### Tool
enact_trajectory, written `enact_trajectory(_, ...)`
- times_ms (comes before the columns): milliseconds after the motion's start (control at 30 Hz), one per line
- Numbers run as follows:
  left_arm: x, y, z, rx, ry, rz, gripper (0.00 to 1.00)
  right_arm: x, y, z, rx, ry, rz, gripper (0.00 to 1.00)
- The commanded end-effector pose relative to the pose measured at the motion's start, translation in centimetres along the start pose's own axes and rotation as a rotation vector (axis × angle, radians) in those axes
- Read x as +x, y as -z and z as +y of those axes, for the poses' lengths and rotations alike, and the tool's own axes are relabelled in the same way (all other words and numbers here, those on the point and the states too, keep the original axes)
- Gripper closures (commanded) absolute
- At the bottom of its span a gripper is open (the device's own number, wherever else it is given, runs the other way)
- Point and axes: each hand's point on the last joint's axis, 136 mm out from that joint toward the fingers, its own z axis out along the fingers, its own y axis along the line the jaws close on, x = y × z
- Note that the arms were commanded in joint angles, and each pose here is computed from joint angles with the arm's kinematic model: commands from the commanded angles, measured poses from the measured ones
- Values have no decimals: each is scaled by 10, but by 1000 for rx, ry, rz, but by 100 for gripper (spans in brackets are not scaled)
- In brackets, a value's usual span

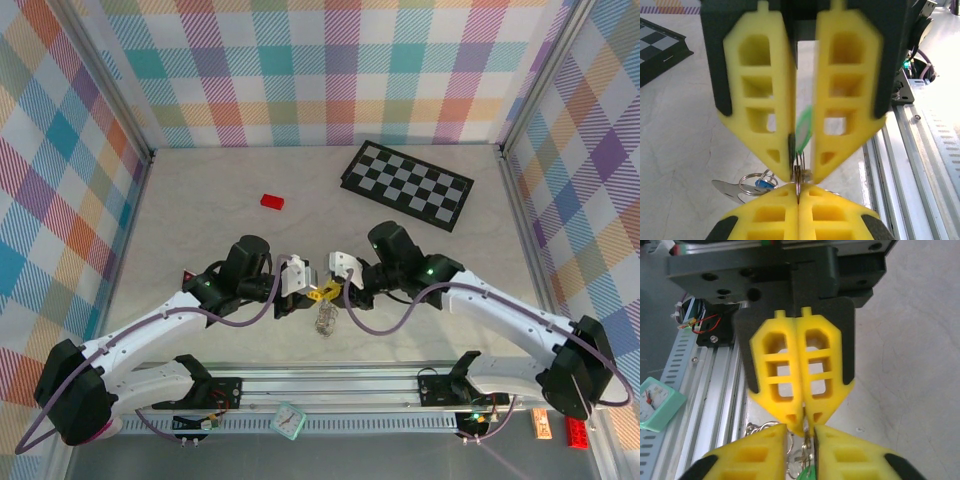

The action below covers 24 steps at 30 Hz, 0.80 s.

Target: Put the keys on the keyring

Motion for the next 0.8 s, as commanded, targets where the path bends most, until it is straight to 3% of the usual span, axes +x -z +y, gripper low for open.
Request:
enact_trajectory(0,-13,4,-1,-12,-35,-69,100,0,14,-2,53,-8,-33,74)
enact_trajectory(133,-13,5,-2,-23,-41,-95,100,15,12,-1,63,-43,2,70)
enact_trajectory(400,-13,5,-4,-19,-47,-104,100,13,4,-5,46,-60,-8,70)
enact_trajectory(667,-13,6,-2,-31,-48,-108,100,15,6,-6,54,-56,17,99)
enact_trajectory(767,-14,7,-1,-42,-48,-114,100,19,7,-8,76,-55,36,100)
